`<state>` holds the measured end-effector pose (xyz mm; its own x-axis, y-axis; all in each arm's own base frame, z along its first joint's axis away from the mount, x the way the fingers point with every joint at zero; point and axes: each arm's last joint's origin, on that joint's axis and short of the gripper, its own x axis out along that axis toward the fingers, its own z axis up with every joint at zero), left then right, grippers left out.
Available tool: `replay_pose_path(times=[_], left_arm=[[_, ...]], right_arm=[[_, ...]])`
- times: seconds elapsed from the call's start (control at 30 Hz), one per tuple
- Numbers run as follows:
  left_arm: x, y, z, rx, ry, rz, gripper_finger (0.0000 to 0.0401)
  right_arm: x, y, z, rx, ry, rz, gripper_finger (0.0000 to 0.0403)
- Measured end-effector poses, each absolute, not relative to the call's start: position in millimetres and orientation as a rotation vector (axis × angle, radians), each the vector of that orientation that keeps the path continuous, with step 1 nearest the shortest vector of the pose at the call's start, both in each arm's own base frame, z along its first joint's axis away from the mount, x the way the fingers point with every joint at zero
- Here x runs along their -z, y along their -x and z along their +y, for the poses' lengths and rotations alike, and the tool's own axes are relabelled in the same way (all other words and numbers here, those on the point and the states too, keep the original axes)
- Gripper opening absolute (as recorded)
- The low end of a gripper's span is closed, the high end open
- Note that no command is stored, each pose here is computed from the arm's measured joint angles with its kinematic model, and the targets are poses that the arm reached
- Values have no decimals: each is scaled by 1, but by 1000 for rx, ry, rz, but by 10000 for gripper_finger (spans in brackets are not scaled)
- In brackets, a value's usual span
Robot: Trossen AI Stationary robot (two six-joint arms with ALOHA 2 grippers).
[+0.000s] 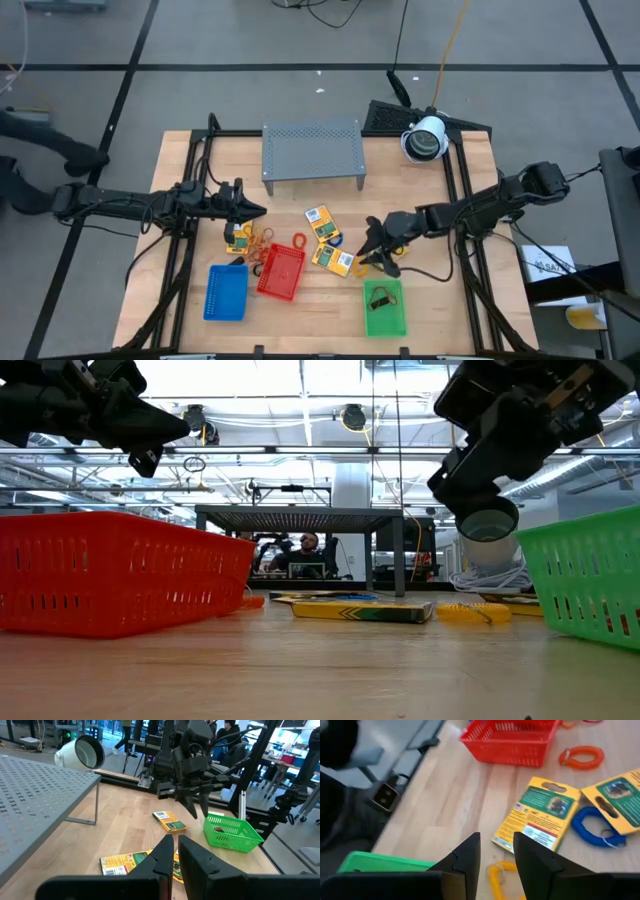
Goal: Pick & Place Office Desk Supplies
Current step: Put the yellow spring keychain into the blue basket
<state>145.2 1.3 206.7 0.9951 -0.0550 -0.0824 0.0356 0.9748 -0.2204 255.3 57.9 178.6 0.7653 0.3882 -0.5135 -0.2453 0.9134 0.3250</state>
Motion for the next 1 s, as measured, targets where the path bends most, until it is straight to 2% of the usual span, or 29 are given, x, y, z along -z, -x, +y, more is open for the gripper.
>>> replay_pose_path(times=[0.1,0.27,0.47,1.0], left_arm=[[-207,-145,1,46,217,88,33],[-207,-145,1,45,215,88,33],[-206,-145,1,44,215,92,33],[-204,-145,1,41,210,113,33]], right_arm=[[-178,-266,60,-332,-212,675,106],[-169,-284,64,-318,-114,896,106],[-163,-298,68,-219,3,1124,107],[-147,-306,80,-199,-24,1222,107]])
